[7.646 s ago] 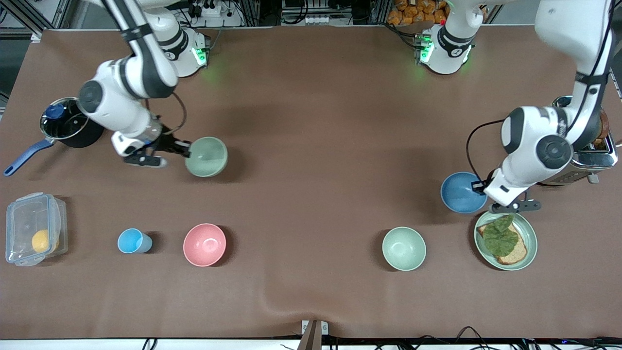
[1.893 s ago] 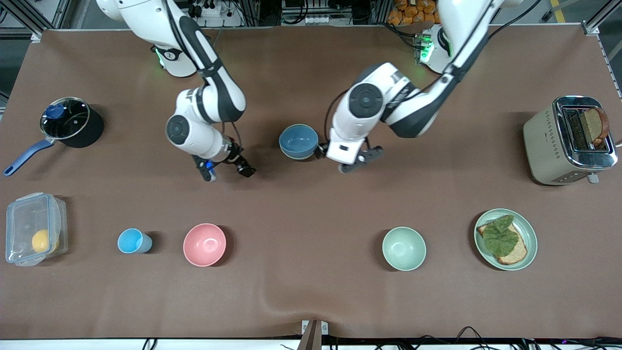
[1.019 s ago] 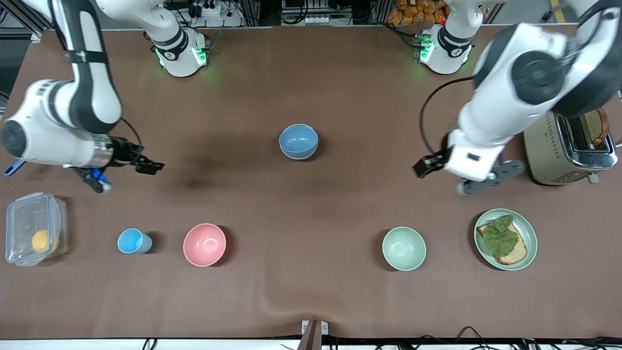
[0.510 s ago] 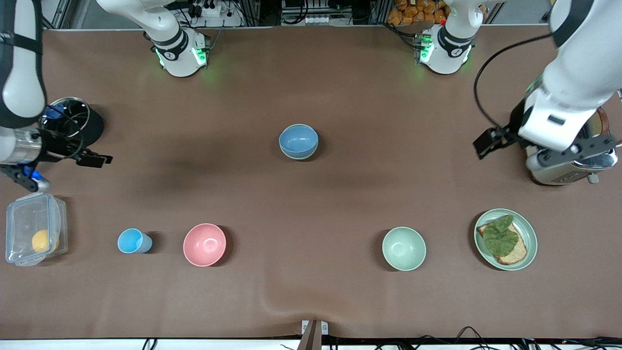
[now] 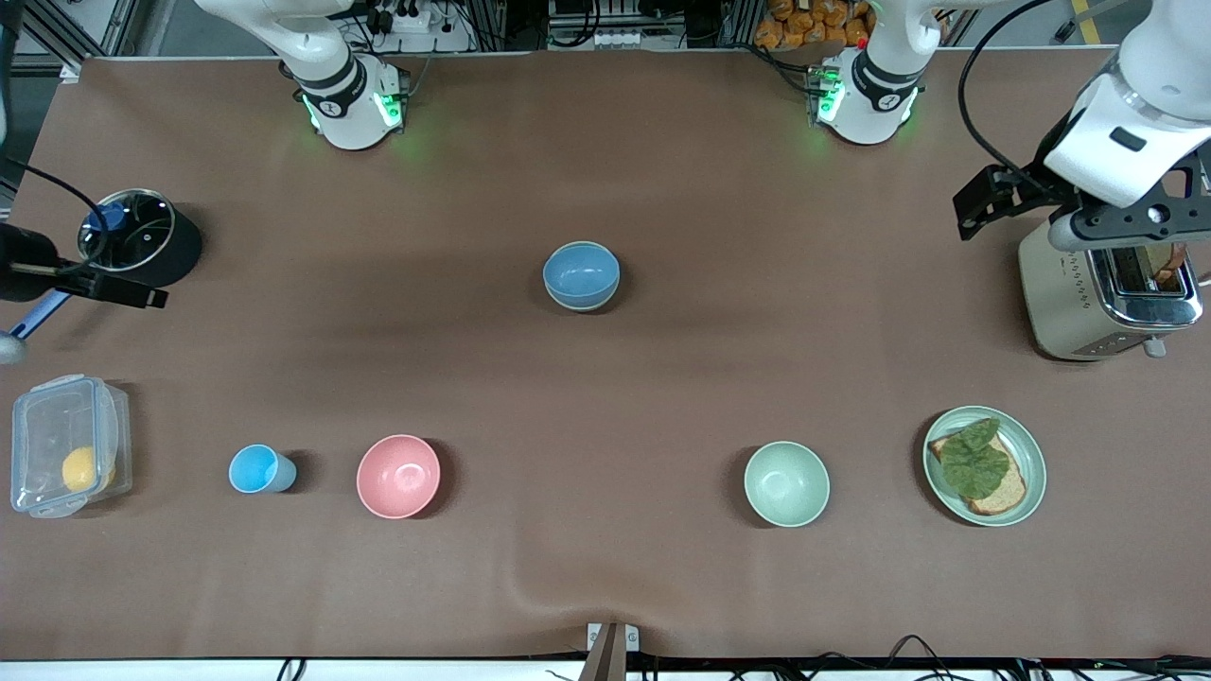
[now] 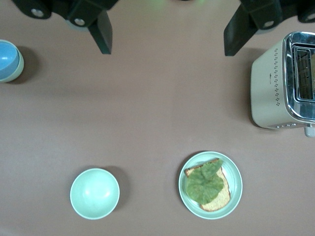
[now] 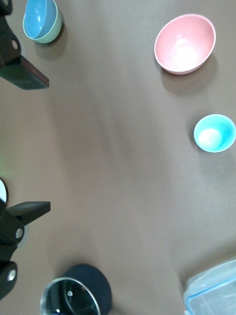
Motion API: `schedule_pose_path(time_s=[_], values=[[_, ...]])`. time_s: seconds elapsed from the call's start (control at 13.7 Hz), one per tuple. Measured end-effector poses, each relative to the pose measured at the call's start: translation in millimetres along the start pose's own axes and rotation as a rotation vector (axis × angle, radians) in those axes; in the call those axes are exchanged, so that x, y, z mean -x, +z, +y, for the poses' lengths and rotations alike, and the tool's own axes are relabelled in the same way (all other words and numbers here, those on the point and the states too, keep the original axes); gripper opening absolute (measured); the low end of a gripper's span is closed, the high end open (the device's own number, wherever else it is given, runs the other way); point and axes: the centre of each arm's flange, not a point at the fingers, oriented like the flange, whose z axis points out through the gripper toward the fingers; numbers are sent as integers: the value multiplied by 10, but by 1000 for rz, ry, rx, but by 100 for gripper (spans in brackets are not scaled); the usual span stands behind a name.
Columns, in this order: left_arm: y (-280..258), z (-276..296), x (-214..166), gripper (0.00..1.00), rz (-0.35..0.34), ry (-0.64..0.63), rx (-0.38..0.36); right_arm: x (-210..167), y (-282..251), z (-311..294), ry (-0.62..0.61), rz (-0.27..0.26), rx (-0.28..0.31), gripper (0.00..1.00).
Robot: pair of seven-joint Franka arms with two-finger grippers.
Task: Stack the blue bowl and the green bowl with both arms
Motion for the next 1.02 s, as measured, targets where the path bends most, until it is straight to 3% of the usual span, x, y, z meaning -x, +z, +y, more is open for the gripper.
schedule_pose_path(time_s=[0.22, 0.51, 0.73, 1.02], values=[[156, -23, 8, 100, -39, 26, 14, 101, -328, 6, -26, 66, -13, 100], [127, -300, 10, 100, -36, 63, 24, 256, -747, -129, -58, 151, -10, 100], [129, -497, 11, 100, -37, 79, 27, 448, -769, -526, -62, 108, 49, 100], [135, -799, -6, 100, -37, 92, 32, 548, -933, -570, -49, 148, 43, 100]])
